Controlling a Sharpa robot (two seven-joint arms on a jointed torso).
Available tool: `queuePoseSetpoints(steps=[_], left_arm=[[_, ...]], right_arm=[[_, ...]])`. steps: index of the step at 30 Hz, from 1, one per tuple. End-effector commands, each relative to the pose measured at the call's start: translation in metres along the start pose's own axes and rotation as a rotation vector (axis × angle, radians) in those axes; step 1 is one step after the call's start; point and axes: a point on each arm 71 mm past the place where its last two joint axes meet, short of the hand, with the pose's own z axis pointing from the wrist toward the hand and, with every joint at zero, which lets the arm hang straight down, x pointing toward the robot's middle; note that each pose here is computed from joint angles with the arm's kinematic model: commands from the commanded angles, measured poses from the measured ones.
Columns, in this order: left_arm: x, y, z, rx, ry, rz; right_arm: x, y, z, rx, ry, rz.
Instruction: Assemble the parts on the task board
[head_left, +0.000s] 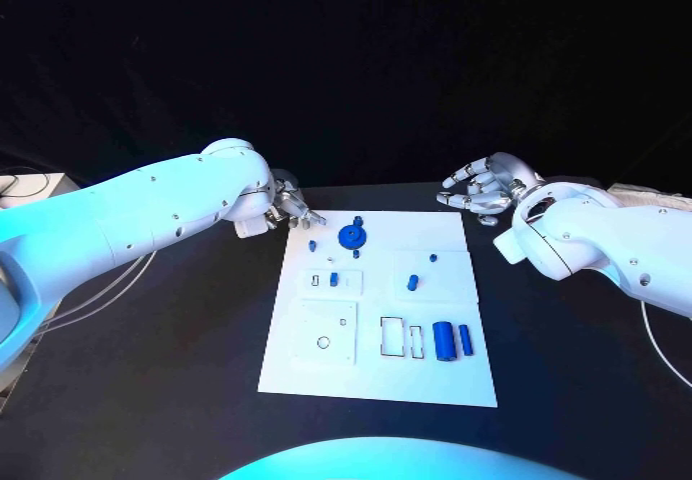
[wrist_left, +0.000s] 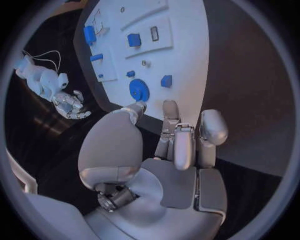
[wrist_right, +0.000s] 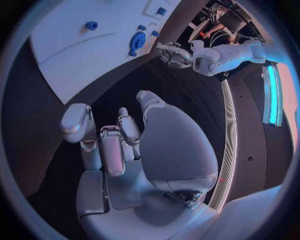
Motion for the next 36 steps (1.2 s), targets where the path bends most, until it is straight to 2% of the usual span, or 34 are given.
queuePoseSetpoints(steps=[1, 19, 36], left_arm=[[0.0031, 0.0012, 0.0017, -0.018, 0.044, 0.050], [0.0098, 0.0077, 0.0075, -0.048, 0.103, 0.074], [0.0167, 0.0053, 0.0099, -0.020, 0.126, 0.040]], right_arm=[[0.000, 0.002, 0.000, -0.019, -0.002, 0.000], [0.001, 0.002, 0.000, -0.019, -0.001, 0.000], [0.002, 0.003, 0.001, -0.019, 0.001, -0.001]])
